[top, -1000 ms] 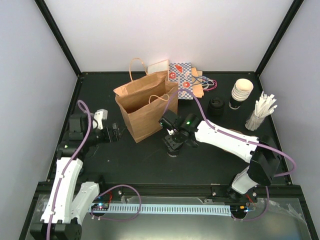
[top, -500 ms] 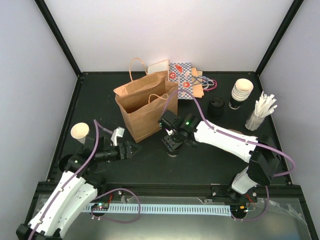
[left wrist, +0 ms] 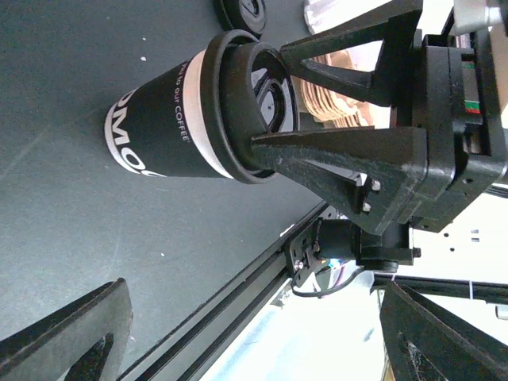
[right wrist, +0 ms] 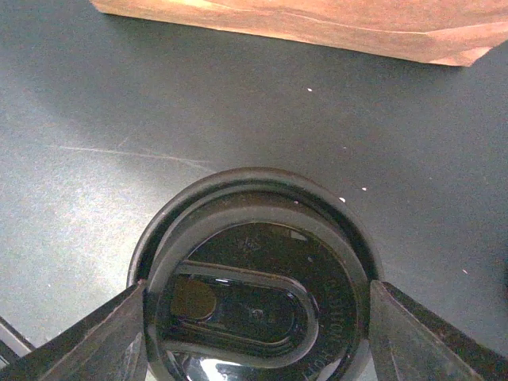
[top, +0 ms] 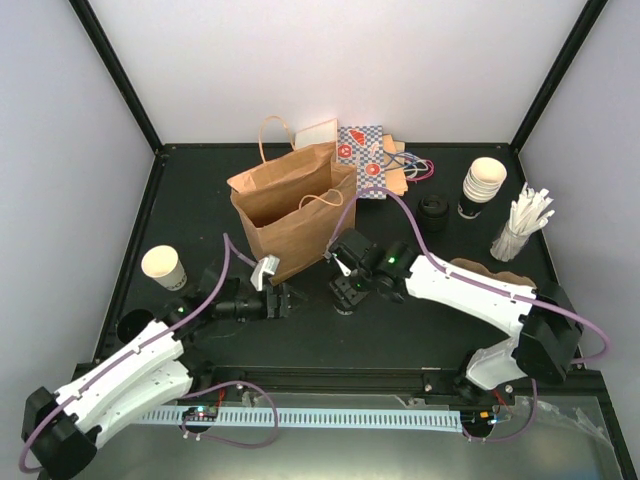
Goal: Pack the takeout coffee
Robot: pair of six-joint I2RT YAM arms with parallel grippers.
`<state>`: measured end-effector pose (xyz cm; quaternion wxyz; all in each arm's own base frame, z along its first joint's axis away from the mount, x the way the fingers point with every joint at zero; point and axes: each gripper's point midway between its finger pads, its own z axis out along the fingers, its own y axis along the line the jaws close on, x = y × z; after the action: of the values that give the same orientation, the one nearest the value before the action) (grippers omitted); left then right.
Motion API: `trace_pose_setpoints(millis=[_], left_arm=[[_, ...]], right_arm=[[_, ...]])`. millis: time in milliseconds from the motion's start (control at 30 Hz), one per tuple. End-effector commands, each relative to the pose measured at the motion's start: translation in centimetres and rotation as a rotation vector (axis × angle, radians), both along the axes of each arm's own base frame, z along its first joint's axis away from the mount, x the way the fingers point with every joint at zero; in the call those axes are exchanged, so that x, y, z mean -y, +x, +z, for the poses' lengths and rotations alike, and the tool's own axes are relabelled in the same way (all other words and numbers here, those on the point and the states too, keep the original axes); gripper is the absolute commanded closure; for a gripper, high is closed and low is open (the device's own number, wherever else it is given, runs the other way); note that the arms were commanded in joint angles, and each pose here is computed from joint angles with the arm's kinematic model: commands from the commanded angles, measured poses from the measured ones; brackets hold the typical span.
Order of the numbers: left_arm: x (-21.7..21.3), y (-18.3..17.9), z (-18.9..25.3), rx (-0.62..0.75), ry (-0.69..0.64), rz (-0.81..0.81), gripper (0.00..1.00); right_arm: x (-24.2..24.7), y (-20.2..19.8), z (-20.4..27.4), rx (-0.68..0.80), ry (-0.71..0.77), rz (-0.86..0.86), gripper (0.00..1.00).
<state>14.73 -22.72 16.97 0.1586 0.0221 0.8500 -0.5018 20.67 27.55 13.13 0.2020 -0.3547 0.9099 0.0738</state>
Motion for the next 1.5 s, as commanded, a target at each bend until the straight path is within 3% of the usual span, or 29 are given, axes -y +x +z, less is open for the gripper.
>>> trace_pose_setpoints(millis=[0, 133, 500, 1233, 1467], left_arm=[[1.6, 0.8, 1.3, 0.039, -0.044, -0.005, 0.12], [2.3, 1.3, 1.1, 0.038, -0.046, -0.011, 0.16], [3.4, 3.2, -0.1, 0.044, -0.008, -0.004, 0.29], [4.3, 5.6, -2.1, 0.034, 0.084, 0.011, 0.50], [4.0, 5.9, -3.3, 0.016, 0.115, 0.033, 0.66]], right_arm=[[2.4, -5.2, -4.4, -0.217, -0.094, 0.097, 0.37], [1.7, -6.0, -4.0, -0.242, -0.049, 0.134, 0.38], [2.9, -5.5, -5.8, -0.222, -0.190, 0.083, 0.39], [3.3, -9.8, -9.6, -0.352, -0.291, 0.116, 0.39], [2.8, -10.3, -9.3, -0.349, -0.279, 0.134, 0.39]])
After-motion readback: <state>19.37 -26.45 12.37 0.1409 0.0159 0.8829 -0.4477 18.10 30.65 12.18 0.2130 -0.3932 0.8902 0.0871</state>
